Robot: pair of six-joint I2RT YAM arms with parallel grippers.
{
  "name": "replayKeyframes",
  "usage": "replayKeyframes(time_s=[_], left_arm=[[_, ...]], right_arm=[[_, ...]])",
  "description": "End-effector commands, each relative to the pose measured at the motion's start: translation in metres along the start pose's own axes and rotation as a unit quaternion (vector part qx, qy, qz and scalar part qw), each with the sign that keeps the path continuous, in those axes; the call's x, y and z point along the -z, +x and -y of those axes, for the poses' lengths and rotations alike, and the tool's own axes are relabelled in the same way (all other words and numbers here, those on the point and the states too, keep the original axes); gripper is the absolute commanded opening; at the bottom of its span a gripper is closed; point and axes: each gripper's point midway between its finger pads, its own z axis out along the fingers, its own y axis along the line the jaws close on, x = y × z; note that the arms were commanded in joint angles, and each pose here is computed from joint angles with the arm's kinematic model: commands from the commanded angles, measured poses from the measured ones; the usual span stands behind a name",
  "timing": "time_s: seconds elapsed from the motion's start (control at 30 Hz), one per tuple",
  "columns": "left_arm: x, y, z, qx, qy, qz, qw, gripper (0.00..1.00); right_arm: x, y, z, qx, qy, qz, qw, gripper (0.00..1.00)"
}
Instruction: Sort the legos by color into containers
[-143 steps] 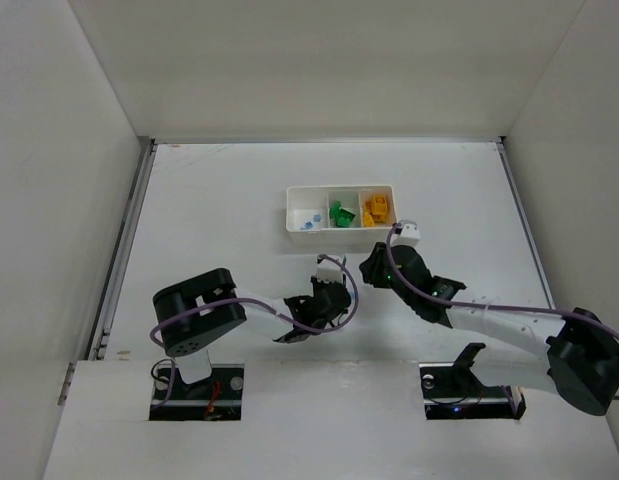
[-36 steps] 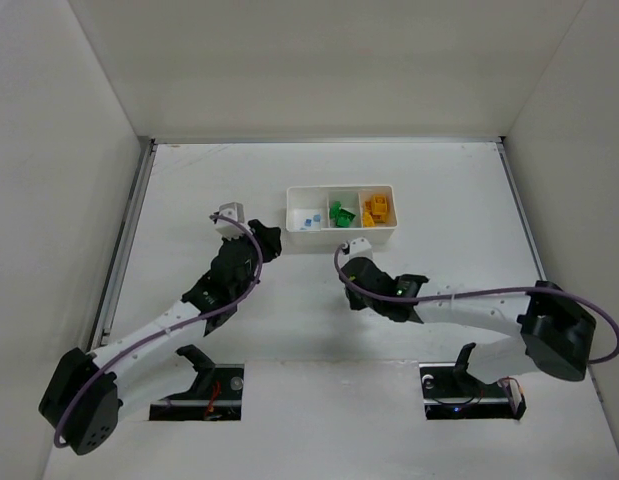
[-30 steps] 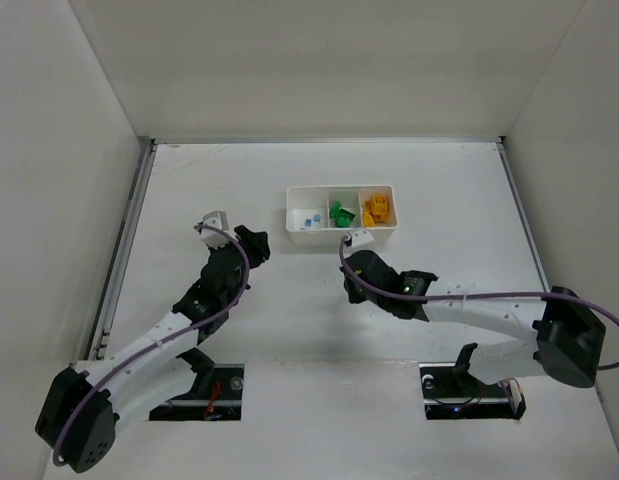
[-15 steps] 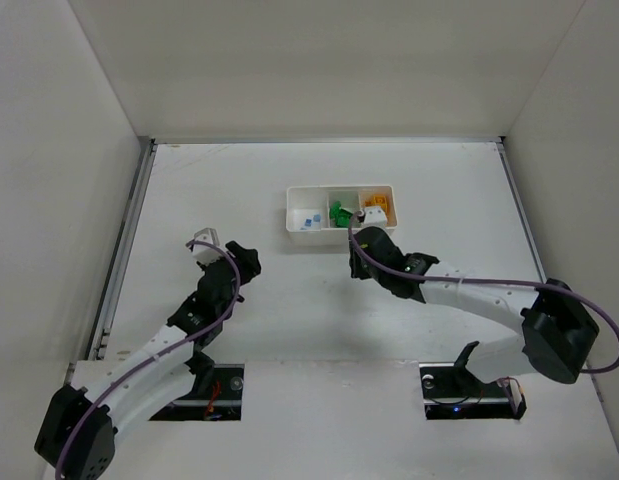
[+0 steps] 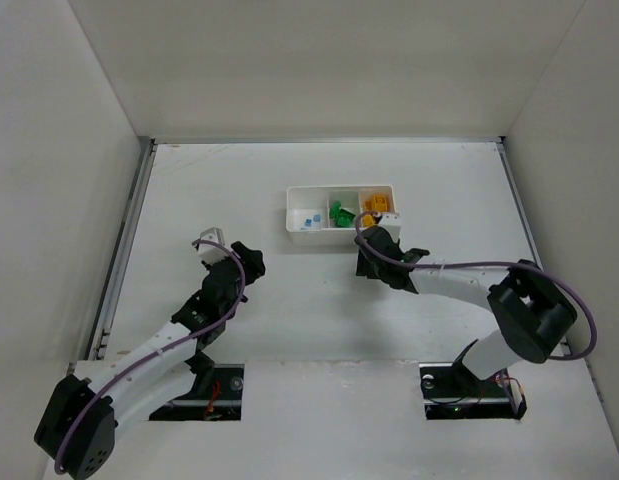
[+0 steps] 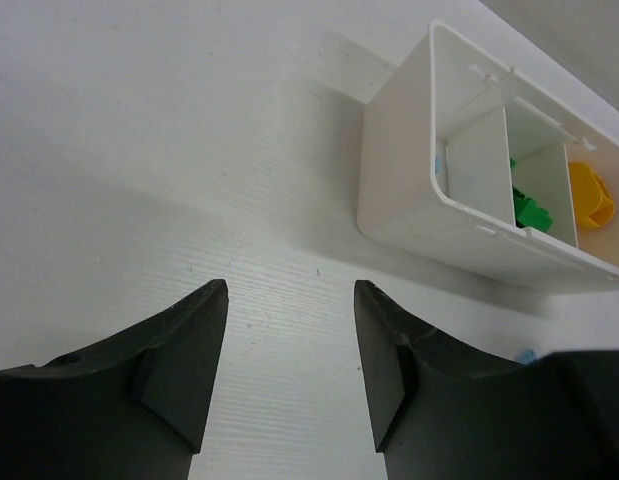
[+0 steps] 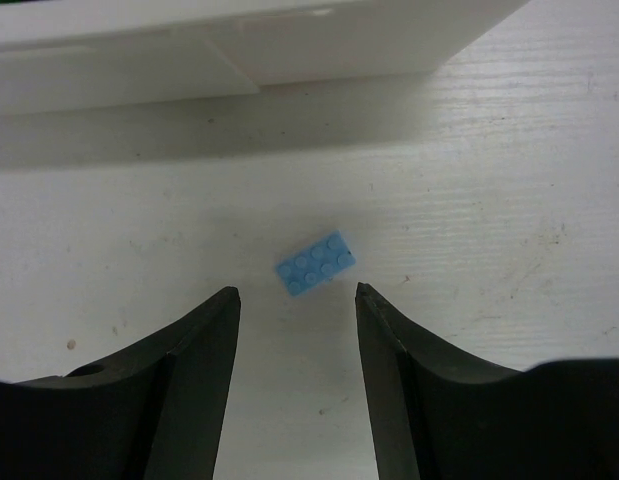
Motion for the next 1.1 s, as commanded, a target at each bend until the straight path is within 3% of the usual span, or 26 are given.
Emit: replayKeyframes(time_s=[0.0,0.5,0.77,0.97,1.07], left_arm=[[0.001,-0.008,0.008,0.009,0.016,0.017,1.000,0.51],[-0.002,-0.005,0.012,0.007,0.023,0.012,1.000,0.51],[-0.002,-0.004,0.012,0.008,0.025,0.011,1.000,0.51],[-0.002,-0.006,0.013,0.009,0.026,0.013,1.000,0.51],[-0.002,-0.007,0.014,0.007,0.027,0.014,1.000,0.51]], right_arm=[[-0.005,-0.011,-0.005,-0.042,-0.005,0.019,0.999,0.55],[-0.024,-0.006,-0.013,-0.041,0.000,0.006,0.999,0.51],[-0.036,-0.002,-0.018,0.049,0.041,0.021,0.998,0.45],[-0.034,0.007,-0.015,0.063,0.054,0.016,0.996,0.35],[-0.033,0.017,-0.012,0.071,0.056,0.010,0.996,0.35]])
